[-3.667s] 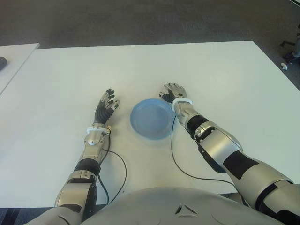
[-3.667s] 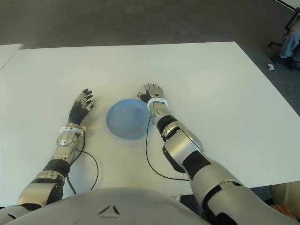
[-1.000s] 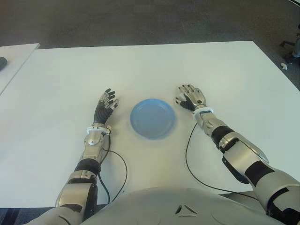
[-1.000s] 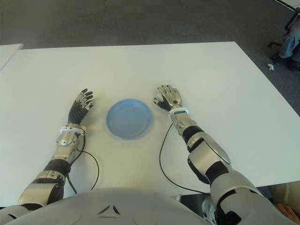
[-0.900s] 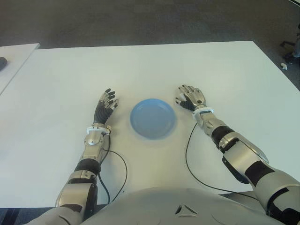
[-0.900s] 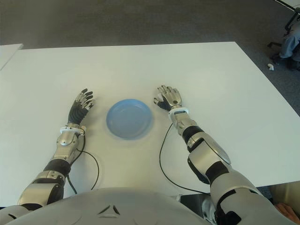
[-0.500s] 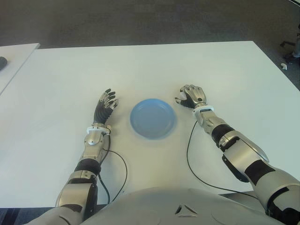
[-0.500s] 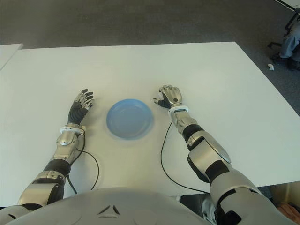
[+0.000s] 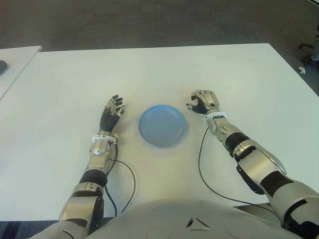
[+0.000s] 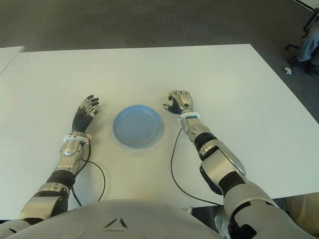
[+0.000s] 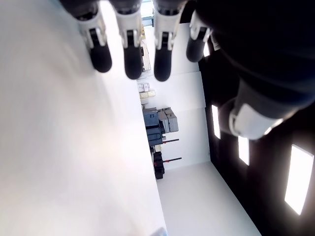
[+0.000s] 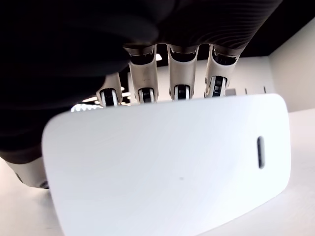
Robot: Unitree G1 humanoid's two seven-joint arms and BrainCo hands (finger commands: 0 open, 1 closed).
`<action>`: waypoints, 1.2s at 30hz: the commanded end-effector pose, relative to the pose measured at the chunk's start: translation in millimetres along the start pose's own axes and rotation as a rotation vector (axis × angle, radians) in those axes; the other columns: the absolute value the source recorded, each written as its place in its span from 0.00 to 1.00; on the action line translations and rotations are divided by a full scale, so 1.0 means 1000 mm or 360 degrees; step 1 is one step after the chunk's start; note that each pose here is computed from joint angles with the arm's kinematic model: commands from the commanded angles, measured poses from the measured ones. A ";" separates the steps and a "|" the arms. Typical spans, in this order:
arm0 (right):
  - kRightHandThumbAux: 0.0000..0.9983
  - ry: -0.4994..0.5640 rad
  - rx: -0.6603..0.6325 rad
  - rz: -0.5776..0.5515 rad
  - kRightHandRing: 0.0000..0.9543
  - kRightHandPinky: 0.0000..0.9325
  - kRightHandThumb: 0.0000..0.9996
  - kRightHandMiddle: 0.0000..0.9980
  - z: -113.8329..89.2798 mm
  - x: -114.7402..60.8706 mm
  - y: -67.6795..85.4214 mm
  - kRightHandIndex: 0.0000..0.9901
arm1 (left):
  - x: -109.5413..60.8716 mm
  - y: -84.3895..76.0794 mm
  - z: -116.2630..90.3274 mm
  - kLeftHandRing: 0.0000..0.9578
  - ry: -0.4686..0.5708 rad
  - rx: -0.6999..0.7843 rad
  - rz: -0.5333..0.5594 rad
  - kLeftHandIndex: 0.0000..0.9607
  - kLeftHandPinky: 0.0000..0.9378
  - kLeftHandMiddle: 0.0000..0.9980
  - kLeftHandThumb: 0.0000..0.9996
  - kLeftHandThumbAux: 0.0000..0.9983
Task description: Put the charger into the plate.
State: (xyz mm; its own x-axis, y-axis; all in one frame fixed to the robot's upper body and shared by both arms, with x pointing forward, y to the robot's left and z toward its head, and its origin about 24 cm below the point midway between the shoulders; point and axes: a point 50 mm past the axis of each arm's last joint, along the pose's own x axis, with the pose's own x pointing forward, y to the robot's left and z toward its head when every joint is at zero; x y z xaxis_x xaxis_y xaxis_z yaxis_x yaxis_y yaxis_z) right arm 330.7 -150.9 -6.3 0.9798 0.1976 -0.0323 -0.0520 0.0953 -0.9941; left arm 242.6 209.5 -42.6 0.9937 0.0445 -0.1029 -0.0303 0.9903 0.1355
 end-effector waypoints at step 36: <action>0.71 -0.0295 0.0191 -0.0111 0.92 0.92 0.75 0.89 0.016 0.000 -0.035 0.44 | -0.076 -0.035 -0.083 0.20 0.0787 -0.0189 -0.0083 0.17 0.21 0.20 0.02 0.56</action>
State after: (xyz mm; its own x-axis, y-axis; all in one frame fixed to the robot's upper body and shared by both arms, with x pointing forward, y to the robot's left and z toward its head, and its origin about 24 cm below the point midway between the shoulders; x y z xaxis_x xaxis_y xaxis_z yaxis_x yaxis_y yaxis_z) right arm 333.3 -140.4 25.4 0.9383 0.3403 0.0616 -0.0105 0.2061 -0.9785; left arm 242.9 209.8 -41.3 0.9938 0.0541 -0.0971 -0.0433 0.9930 0.1103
